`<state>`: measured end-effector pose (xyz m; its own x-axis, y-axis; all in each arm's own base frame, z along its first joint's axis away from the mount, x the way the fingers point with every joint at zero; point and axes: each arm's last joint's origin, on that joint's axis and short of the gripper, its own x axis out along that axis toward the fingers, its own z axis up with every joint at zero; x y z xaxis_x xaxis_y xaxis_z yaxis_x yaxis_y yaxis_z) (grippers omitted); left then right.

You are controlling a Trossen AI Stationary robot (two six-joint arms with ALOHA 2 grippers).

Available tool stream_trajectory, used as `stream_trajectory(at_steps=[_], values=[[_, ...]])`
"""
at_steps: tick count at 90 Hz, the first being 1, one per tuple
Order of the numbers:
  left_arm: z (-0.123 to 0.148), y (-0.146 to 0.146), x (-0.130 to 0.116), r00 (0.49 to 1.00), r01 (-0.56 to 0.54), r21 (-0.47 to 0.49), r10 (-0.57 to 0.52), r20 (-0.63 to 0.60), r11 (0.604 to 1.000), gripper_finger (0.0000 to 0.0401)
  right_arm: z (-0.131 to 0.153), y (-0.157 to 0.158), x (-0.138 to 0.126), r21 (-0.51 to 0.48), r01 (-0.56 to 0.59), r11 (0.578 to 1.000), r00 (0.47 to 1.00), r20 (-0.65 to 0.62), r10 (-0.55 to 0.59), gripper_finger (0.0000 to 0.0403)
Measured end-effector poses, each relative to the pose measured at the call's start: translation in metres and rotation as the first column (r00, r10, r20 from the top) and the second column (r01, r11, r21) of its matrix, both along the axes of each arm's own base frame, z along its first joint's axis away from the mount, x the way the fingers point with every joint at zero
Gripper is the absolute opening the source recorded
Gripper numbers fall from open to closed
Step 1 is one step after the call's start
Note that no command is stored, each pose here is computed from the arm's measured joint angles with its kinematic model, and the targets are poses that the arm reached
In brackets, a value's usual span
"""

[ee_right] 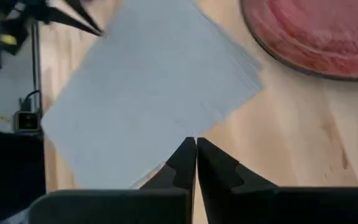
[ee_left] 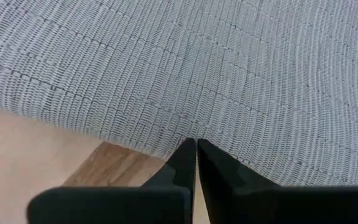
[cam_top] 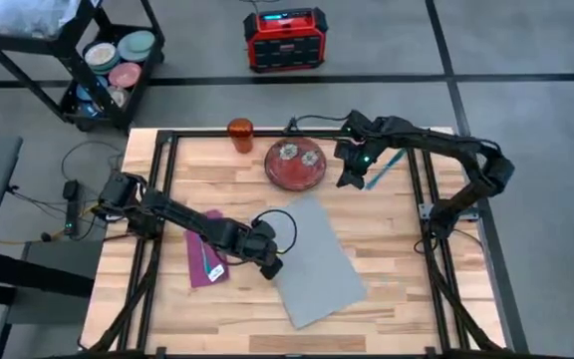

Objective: Set table place
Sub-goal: Prepare the gray placemat

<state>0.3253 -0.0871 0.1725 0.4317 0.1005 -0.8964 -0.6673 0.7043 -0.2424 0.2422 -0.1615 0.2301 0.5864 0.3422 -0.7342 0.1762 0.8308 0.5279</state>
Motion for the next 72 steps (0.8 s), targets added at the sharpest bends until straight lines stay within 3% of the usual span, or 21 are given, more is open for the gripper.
stream_trajectory(at_steps=[7, 18, 27, 36, 45, 52, 61, 72], values=[[0.000, 0.002, 0.000, 1.000, -0.007, -0.002, 0.007, 0.000, 1.000, 0.0000, -0.005, -0.002, 0.000, -0.036, 0.026, 0.999, 1.000, 0.006, -0.026, 0.0002], [0.000, 0.004, 0.001, 1.000, -0.013, -0.009, 0.013, -0.003, 1.000, 0.0000, -0.021, -0.009, -0.003, -0.108, 0.102, 0.989, 0.984, -0.137, -0.117, 0.0001], [0.000, 0.006, 0.002, 1.000, -0.026, -0.013, 0.026, -0.002, 1.000, 0.0000, -0.027, -0.005, -0.004, -0.181, 0.067, 0.981, 0.967, -0.232, -0.109, 0.0001], [0.000, 0.008, 0.002, 0.999, -0.043, -0.022, 0.043, 0.000, 0.999, 0.0000, -0.027, 0.003, 0.004, -0.192, 0.007, 0.981, 0.977, -0.209, -0.048, 0.0001], [0.000, 0.010, 0.003, 0.999, -0.046, -0.036, 0.046, -0.003, 0.998, 0.0000, -0.026, 0.004, 0.012, -0.211, 0.015, 0.977, 0.985, -0.162, -0.050, 0.0001], [0.000, 0.010, 0.003, 0.999, -0.046, -0.043, 0.046, -0.004, 0.998, 0.0000, -0.036, 0.001, 0.014, -0.156, 0.034, 0.987, 0.980, -0.187, -0.064, 0.0007], [0.000, 0.010, 0.003, 0.999, -0.046, -0.043, 0.046, -0.004, 0.998, 0.0000, -0.054, -0.002, 0.016, 0.011, 0.053, 0.999, 0.977, -0.206, -0.049, 0.0030], [0.000, 0.011, 0.003, 0.999, -0.038, -0.038, 0.037, -0.004, 0.999, 0.0000, -0.071, -0.003, 0.022, 0.171, 0.066, 0.983, 0.981, -0.193, -0.033, 0.0068]])
